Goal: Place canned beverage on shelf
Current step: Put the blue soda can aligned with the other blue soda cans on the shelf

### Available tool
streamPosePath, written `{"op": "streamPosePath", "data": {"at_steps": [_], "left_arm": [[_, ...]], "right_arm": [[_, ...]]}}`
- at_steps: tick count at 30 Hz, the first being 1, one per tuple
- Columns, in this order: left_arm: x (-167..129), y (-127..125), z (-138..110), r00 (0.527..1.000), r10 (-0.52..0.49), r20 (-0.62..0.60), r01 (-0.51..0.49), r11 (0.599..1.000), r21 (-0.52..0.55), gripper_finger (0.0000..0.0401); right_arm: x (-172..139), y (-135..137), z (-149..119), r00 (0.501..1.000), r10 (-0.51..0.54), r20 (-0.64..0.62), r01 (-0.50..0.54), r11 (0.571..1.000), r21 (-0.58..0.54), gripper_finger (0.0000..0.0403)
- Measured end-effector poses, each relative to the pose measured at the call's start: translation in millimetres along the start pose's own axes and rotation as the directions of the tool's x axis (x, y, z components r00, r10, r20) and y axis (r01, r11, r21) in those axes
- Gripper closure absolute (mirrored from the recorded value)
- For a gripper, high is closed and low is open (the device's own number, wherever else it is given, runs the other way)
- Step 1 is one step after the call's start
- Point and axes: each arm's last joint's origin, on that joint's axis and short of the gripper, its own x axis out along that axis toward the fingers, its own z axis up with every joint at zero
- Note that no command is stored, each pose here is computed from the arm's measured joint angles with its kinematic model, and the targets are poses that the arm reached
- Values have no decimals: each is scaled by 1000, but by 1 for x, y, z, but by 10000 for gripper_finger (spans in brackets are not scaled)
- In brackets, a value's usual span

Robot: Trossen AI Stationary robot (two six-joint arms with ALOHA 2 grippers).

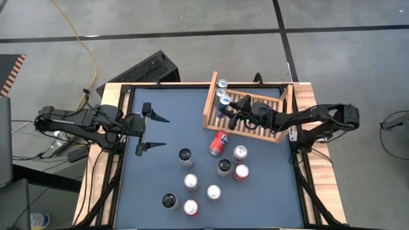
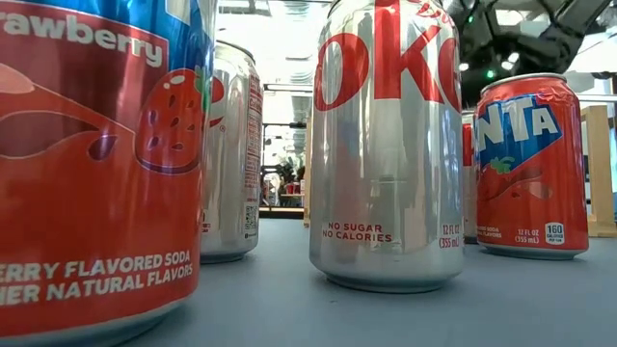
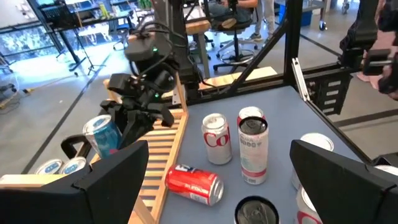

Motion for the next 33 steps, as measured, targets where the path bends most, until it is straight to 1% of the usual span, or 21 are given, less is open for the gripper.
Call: {"op": "streamPosePath", "data": {"at_steps": [5, 11, 14, 17, 23, 27, 29, 33], "left_arm": [[0, 0, -1, 1000, -1, -11, 1, 1000, 1, 21], [0, -1, -1, 1000, -1, -12, 1, 1000, 2, 21], [0, 0, -1, 1000, 2, -13, -2, 1000, 2, 21], [0, -1, -2, 1000, 0, -25, 0, 1000, 3, 21], [0, -1, -3, 999, -1, -34, 1, 1000, 5, 21], [0, -1, -3, 999, -1, -34, 1, 1000, 5, 21], [0, -1, -3, 999, -1, -34, 1, 1000, 8, 21], [0, -1, -3, 999, -1, -33, 1, 1000, 13, 21]], "right_arm": [[13, -11, -13, 997, 72, -9, -72, 997, -16, 248], [25, -15, -32, 995, 91, -45, -92, 995, -34, 248], [29, -16, -37, 995, 89, -36, -91, 995, -40, 248], [33, -18, -46, 995, 82, -64, -85, 995, -42, 248], [38, -22, -55, 995, 73, -70, -76, 996, -40, 248], [40, -23, -56, 996, 71, -48, -73, 997, -38, 248], [41, -26, -58, 996, 61, -67, -64, 997, -33, 248], [41, -28, -58, 997, 48, -63, -50, 998, -30, 248]]}}
